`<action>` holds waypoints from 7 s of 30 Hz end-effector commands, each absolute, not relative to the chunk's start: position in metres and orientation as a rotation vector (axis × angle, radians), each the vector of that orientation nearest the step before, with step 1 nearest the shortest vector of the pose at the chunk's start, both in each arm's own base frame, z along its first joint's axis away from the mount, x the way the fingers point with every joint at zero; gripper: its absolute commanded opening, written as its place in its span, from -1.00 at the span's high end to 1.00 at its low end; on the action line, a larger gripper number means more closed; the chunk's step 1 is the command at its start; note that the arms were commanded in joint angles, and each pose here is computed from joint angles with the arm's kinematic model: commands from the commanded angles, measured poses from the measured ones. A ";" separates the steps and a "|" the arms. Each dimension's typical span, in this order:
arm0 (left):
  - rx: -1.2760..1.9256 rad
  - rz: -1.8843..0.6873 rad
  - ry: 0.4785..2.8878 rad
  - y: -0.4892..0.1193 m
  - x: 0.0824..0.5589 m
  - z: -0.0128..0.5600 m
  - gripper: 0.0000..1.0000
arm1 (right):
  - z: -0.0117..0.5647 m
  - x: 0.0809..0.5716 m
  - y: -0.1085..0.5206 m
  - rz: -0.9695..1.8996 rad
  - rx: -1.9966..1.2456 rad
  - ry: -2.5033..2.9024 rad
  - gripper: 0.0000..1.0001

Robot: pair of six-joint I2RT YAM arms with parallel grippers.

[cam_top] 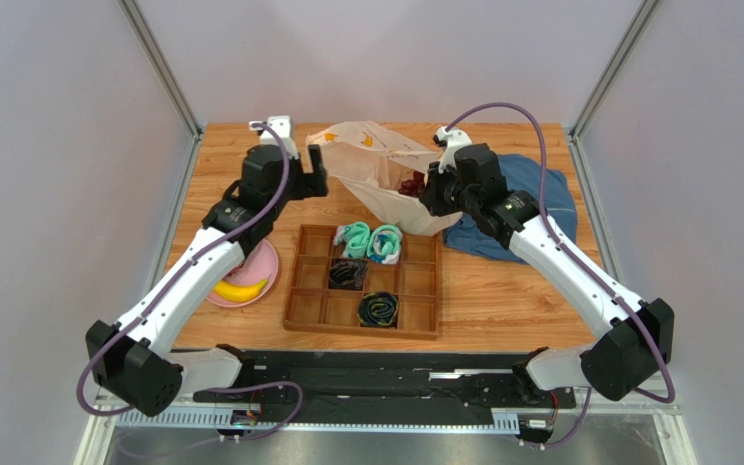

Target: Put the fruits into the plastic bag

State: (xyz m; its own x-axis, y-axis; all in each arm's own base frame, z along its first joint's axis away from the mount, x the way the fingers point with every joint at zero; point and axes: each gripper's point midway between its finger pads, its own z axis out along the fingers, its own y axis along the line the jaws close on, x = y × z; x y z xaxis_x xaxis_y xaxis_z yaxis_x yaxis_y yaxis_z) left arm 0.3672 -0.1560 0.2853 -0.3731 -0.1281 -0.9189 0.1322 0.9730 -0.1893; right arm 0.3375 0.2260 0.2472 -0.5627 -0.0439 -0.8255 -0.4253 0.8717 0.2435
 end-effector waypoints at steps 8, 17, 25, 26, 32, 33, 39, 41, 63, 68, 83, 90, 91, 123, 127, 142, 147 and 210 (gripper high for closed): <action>0.188 0.325 2.317 -0.014 0.354 0.189 -0.99 | 0.270 0.340 0.233 0.572 -0.334 2.046 0.90; 0.390 0.348 2.514 -0.002 0.380 0.138 -0.99 | 0.272 0.340 0.231 0.563 -0.331 2.049 0.90; 0.447 0.352 2.619 0.009 0.396 0.111 -0.98 | 0.271 0.341 0.230 0.549 -0.332 2.059 0.90; 0.444 0.352 2.641 0.011 0.396 0.105 -0.99 | 0.271 0.342 0.230 0.544 -0.329 2.062 0.90; 0.449 0.356 2.717 0.014 0.392 0.085 -0.99 | 0.270 0.345 0.231 0.538 -0.336 2.067 0.90; 0.447 0.362 2.730 0.016 0.391 0.083 -0.98 | 0.271 0.345 0.232 0.539 -0.337 2.067 0.90; 0.418 0.359 2.789 0.024 0.387 0.068 -0.98 | 0.269 0.346 0.233 0.543 -0.341 2.072 0.90; 0.408 0.345 2.799 0.026 0.388 0.065 -0.95 | 0.270 0.345 0.232 0.538 -0.338 2.070 0.90; 0.393 0.336 2.859 0.027 0.386 0.048 0.13 | 0.272 0.345 0.227 0.519 -0.326 2.067 0.90; 0.379 0.364 2.839 0.030 0.386 0.059 0.52 | 0.272 0.344 0.228 0.523 -0.329 2.066 0.90; 0.301 0.449 2.729 0.040 0.388 0.114 1.00 | 0.274 0.343 0.227 0.527 -0.322 2.058 0.89; 0.256 0.463 2.651 0.042 0.388 0.151 1.00 | 0.275 0.343 0.228 0.537 -0.322 2.054 0.90; 0.254 0.463 2.639 0.042 0.389 0.155 1.00 | 0.276 0.343 0.228 0.538 -0.321 2.053 0.90; -0.063 -0.066 1.838 -0.025 0.353 0.397 1.00 | 0.276 0.341 0.238 0.594 -0.338 2.054 0.90; -0.045 -0.236 1.700 -0.062 0.345 0.439 1.00 | 0.277 0.342 0.240 0.596 -0.343 2.052 0.90; 0.201 -0.717 1.549 -0.282 0.384 0.477 1.00 | 0.286 0.337 0.241 0.589 -0.359 2.032 0.91; 0.252 -0.757 1.560 -0.318 0.401 0.467 1.00 | 0.286 0.334 0.236 0.576 -0.354 2.026 0.91; 0.428 -0.767 1.826 -0.388 0.406 0.346 -0.22 | 0.286 0.333 0.233 0.563 -0.344 2.025 0.92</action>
State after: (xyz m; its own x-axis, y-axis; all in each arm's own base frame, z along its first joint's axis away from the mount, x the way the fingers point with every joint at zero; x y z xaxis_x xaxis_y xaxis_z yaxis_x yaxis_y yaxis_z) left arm 0.4117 -0.3929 0.2751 -0.4987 0.0050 -0.8667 0.5686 0.7567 -0.3228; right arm 0.3325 0.2335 0.2627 -0.5446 -0.0395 -0.8378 -0.4503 0.8564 0.2524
